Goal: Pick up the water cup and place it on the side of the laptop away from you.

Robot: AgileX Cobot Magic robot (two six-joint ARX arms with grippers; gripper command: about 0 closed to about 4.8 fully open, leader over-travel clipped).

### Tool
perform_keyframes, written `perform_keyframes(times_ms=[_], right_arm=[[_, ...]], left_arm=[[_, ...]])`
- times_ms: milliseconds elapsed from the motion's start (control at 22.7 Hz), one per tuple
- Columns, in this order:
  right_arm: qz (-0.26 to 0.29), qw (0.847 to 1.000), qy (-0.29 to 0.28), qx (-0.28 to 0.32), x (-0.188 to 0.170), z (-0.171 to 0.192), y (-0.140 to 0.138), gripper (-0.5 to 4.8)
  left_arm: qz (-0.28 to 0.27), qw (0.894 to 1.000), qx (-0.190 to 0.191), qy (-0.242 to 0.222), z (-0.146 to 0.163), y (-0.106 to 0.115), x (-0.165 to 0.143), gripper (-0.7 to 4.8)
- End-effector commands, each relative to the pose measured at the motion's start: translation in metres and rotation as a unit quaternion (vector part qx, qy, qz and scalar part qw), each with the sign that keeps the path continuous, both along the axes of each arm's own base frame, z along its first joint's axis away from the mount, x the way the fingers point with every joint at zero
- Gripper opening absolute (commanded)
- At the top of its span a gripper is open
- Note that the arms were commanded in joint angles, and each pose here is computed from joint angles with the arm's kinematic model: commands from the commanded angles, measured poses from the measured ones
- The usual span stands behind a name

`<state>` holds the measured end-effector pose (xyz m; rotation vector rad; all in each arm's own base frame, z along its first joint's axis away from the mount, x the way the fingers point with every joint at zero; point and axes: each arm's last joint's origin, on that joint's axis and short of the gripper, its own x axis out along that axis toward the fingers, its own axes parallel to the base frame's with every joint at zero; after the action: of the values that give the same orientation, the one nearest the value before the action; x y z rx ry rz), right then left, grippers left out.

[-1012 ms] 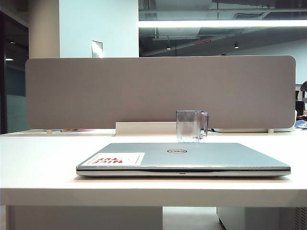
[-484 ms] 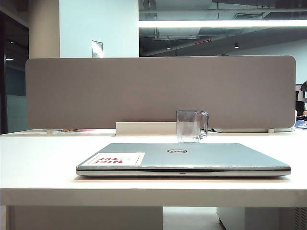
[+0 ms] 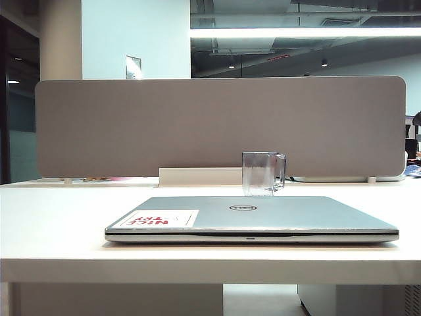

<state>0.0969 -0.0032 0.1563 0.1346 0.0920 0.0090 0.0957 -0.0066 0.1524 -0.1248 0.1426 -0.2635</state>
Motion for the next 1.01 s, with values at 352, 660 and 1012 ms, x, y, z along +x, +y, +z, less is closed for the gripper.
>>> perform_keyframes(times_ms=[352,660,1012], right_arm=[[0.003,0.999,0.041,0.000,-0.0008,-0.0094,0.0004,-0.08],[0.002,0.999,0.041,0.000,-0.0008,-0.0093,0.0003,-0.08],[0.002,0.999,0.041,0.000,-0.0008,-0.0093,0.0003,-0.08]], left_arm=[[-0.003,1.000,0.000,-0.004,0.0015,-0.0002,-0.0001,-0.05],[-0.003,1.000,0.000,-0.004,0.0015,-0.0002,-0.0001,-0.05],[0.035,0.999,0.032,-0.017,0.0028,0.0025,0.0006,-0.05]])
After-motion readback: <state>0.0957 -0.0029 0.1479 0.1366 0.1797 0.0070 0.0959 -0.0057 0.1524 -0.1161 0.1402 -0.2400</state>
